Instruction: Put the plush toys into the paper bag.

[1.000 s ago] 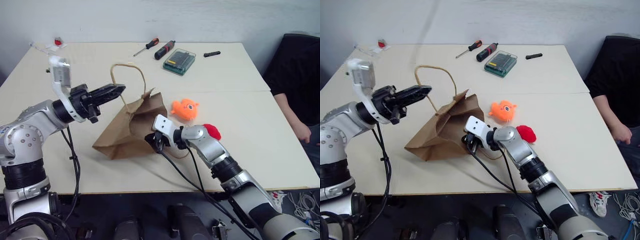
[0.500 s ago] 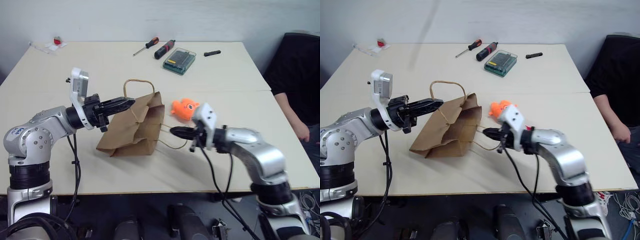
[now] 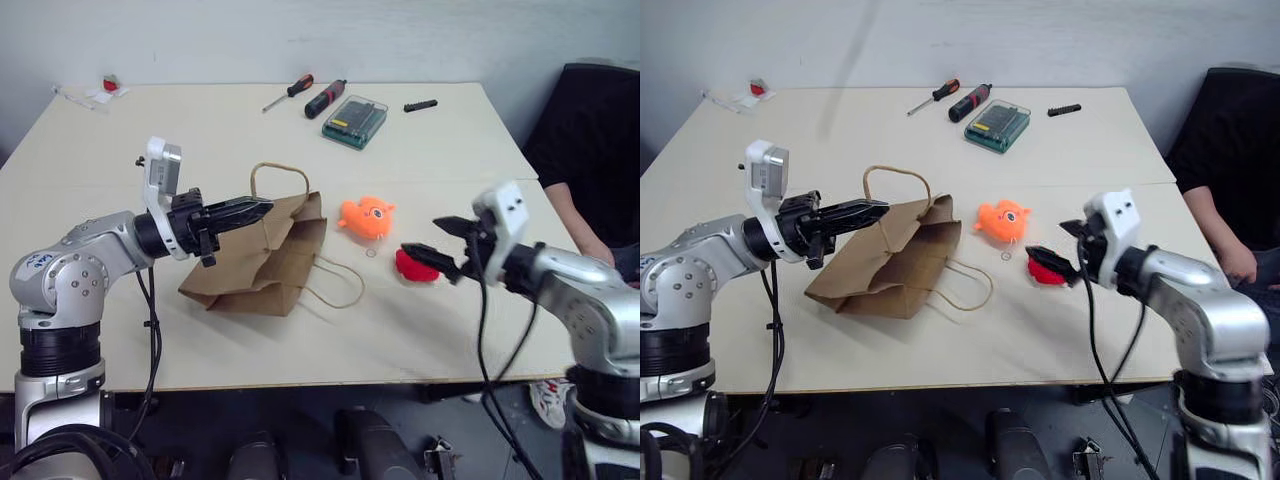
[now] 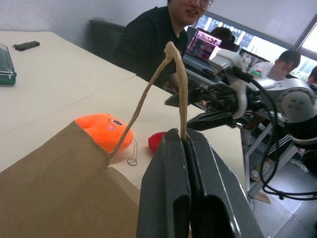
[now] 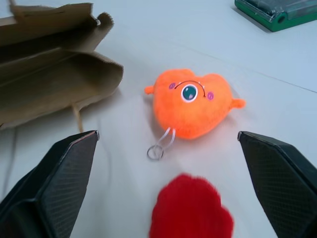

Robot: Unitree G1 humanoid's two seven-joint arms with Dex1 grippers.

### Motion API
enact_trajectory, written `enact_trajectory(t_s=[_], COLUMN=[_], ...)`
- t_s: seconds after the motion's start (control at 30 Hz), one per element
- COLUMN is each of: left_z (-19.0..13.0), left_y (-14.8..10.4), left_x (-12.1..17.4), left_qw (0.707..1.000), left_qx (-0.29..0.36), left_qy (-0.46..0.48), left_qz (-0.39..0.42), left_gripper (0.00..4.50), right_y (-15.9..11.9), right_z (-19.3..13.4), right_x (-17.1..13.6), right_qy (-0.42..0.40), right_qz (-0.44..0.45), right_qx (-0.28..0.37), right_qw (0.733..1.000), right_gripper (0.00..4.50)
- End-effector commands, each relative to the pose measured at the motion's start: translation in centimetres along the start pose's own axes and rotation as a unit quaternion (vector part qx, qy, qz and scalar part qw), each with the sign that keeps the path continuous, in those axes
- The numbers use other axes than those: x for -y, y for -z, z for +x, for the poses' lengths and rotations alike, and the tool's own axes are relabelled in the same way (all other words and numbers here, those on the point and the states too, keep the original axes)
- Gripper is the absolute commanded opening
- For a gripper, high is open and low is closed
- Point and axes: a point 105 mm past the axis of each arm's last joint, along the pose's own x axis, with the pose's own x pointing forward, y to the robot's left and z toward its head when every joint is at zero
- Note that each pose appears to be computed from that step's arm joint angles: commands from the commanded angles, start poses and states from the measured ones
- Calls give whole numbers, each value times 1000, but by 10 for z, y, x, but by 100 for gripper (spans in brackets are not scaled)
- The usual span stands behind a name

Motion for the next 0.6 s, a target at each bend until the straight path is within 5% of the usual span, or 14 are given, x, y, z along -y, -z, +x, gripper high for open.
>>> enact_trajectory(t_s=[0.03,0.23,0.6], left_z=[0,0,-1], left_y=[-10,-10,-10], left_x=[7,8,8], left_qw=[1000,999,999], left_qx=[5,2,2], left_qy=[7,8,3], left_qz=[28,32,32], left_gripper=[0,0,0], right_y=[3,26,3], right_z=[36,88,91], right_x=[13,20,12], right_qy=[35,68,45], right_qz=[-10,-27,-42], right_qx=[-15,-66,-13], right_qw=[999,995,998], right_gripper=[445,429,77])
